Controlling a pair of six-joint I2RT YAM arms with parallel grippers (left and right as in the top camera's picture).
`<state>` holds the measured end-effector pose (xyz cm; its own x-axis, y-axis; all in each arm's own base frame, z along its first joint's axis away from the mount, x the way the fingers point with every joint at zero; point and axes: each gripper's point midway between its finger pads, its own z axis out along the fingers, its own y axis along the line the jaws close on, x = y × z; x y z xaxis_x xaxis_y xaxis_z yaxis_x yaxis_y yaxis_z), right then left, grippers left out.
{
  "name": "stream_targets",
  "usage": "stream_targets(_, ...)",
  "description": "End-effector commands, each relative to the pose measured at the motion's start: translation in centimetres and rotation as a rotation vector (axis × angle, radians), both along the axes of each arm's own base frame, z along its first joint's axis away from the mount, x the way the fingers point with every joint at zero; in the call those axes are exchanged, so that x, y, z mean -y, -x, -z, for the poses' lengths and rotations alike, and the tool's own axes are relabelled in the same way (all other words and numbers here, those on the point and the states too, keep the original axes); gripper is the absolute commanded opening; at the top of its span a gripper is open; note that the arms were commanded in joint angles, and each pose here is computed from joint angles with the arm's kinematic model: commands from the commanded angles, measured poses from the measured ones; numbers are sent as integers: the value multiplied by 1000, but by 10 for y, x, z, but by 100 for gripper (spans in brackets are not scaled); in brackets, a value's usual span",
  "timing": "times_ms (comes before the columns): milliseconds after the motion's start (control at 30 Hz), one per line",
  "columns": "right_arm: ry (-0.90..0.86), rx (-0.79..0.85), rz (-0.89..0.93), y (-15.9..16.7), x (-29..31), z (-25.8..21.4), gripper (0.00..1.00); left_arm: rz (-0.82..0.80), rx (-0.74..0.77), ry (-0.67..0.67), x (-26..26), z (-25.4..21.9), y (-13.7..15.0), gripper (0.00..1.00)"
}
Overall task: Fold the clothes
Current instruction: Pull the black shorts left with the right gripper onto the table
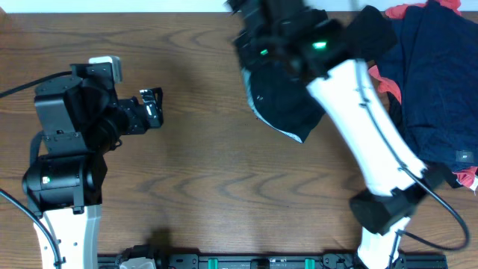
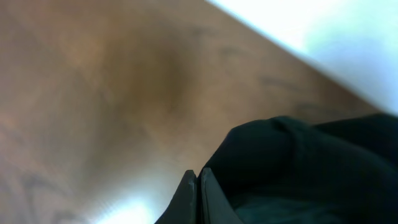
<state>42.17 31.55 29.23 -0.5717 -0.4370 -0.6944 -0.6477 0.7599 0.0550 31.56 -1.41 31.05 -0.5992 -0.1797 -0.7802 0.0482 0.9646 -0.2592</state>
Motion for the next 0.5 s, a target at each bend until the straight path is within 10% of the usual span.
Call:
stream_targets(0,-20,-82,-116,23,-42,24,1,-85,5,-28,-20,-3,0,98)
stream_targets(467,39,-171,-581,140,-156,87,1,-377,-32,-112,-101,4,7,98)
